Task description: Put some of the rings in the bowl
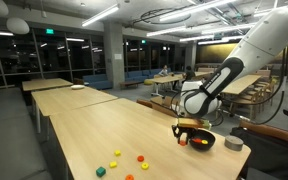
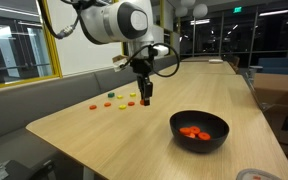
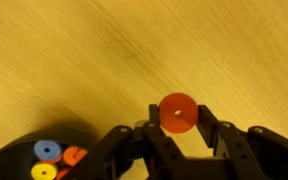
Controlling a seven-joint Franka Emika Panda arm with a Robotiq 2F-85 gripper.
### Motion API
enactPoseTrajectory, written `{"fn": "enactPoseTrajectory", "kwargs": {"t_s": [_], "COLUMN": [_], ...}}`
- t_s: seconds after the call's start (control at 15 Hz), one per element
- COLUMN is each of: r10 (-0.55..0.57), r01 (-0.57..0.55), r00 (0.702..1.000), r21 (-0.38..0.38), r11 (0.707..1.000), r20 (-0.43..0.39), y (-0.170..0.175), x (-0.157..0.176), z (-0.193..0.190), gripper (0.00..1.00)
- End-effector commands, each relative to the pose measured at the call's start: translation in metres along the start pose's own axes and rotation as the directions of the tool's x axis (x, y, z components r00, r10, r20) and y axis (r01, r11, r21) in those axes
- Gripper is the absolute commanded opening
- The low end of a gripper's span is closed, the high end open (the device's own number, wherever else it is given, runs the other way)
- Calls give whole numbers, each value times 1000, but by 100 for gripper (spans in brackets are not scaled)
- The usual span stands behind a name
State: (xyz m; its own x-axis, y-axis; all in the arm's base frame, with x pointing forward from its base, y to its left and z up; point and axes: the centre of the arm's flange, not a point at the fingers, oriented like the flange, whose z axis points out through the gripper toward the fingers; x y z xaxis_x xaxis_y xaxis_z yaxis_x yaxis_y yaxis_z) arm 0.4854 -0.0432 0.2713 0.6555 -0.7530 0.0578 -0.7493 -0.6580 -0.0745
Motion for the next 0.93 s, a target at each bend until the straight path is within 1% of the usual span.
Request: {"fn": "enactPoseTrajectory", "kwargs": {"t_s": [0.0, 0.33, 0.6, 0.67, 0.73, 0.8, 0.87], "r10": [81, 171, 223, 237, 248, 259, 264], "r01": [-81, -171, -225, -240, -253, -265, -272], "r00": [997, 985, 974, 971, 967, 964, 961], "r21": [47, 76, 104, 109, 112, 113, 112], "r11": [996, 982, 969, 965, 961, 958, 956], "r20": [-12, 3, 29, 39, 55, 65, 76], "y": [49, 96, 119, 122, 125, 126, 126], "x": [35, 87, 115, 120, 125, 129, 131], "z": [-17, -20, -17, -15, -12, -9, -6], "gripper": [23, 23, 24, 28, 67, 69, 74]}}
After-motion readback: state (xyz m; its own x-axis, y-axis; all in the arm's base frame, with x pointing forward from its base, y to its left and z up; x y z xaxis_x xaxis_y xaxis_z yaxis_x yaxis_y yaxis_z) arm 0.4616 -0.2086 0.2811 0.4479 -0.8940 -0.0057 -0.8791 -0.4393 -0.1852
